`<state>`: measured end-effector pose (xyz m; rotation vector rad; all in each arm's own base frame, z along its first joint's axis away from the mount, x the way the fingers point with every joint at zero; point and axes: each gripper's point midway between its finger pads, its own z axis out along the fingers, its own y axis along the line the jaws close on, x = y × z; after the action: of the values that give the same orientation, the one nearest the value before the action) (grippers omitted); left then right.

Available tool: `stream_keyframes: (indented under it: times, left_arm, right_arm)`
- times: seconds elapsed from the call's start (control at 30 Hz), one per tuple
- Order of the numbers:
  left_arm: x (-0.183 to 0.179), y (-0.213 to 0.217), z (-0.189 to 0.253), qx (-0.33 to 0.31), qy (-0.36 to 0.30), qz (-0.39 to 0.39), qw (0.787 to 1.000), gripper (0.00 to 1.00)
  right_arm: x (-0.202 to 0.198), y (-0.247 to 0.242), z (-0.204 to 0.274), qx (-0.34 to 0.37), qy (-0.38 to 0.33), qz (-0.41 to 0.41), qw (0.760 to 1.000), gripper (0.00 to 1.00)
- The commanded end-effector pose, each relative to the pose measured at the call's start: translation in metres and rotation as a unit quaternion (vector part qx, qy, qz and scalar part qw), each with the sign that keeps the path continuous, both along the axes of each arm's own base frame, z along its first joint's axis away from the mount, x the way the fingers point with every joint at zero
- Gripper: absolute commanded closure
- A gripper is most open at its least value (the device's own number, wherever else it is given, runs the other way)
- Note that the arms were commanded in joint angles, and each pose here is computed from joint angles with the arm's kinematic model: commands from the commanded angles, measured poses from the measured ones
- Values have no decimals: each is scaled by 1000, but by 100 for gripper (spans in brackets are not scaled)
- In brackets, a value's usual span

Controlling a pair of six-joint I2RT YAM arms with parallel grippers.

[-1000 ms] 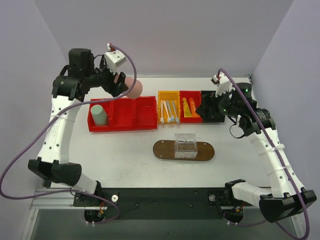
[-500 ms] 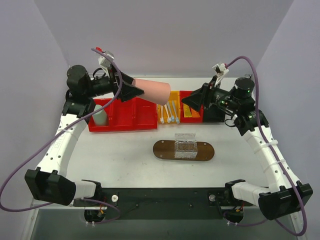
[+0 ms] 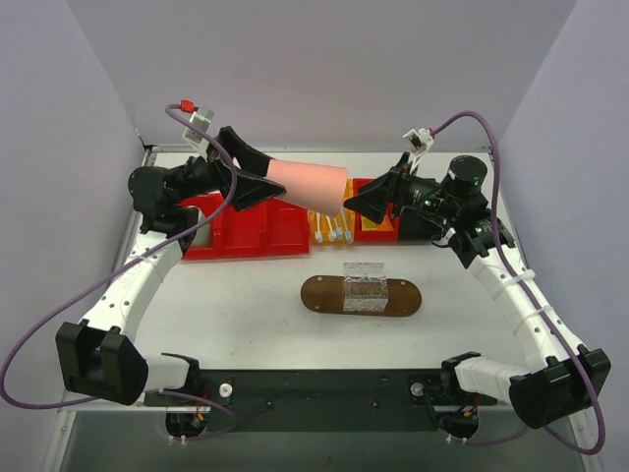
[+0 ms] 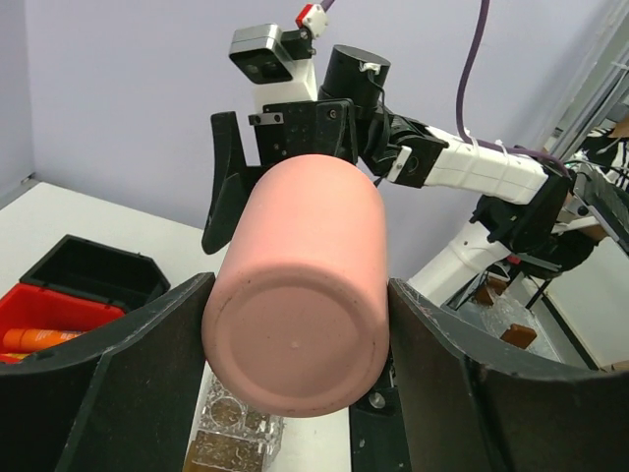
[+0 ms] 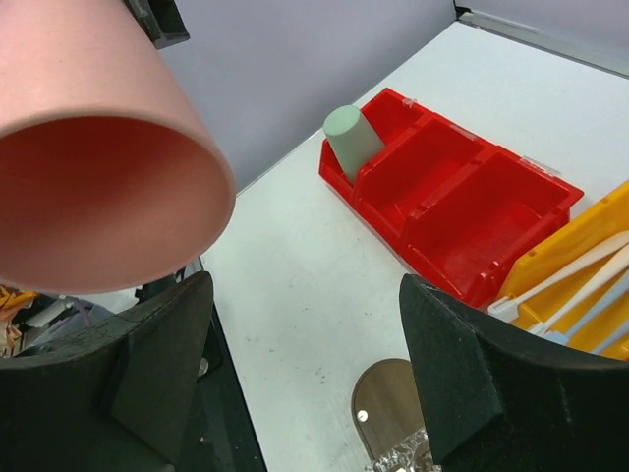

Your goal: Prepare toiletry sets of a toothbrush and toothpaste on the tray

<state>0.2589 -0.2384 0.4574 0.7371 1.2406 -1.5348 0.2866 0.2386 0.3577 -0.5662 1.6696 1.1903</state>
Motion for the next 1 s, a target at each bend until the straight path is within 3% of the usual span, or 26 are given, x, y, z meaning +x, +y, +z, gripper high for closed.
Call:
stream_keyframes:
  times: [0.0, 0.5, 0.63, 0.67, 0.73, 0.77, 0.83, 0.93, 0.97]
  left_arm:
    - [-15, -4, 12, -22, -37, -17, 999, 100]
    - [-17, -16, -9, -8, -38, -18, 999, 100]
    - [-17, -17, -12, -8, -41, -15, 999, 100]
    - [-17, -17, -13, -7, -40, -15, 999, 100]
    - [-16, -17, -15, -6, -42, -14, 999, 100]
    - [-16, -17, -16, -5, -41, -14, 999, 100]
    - [-16, -17, -17, -4, -45, -13, 999, 100]
    - [-10, -17, -18, 3, -51, 0, 999, 100]
    - [-5, -17, -23, 12, -34, 6, 999, 74]
  right_arm:
    - [-10, 13, 19, 20, -47, 38, 998, 29]
    - [-21, 35, 22, 46, -23, 89, 995, 36]
    - [-24, 42, 22, 53, -23, 108, 992, 56]
    - [-24, 44, 20, 53, -20, 114, 992, 69]
    - [-26, 46, 22, 53, -20, 126, 990, 81]
    - [-26, 45, 21, 51, -20, 127, 990, 92]
    - [-29, 43, 19, 41, -26, 126, 991, 100]
    - [-30, 39, 13, 26, -20, 116, 993, 100]
    - [-30, 36, 12, 18, -31, 108, 994, 100]
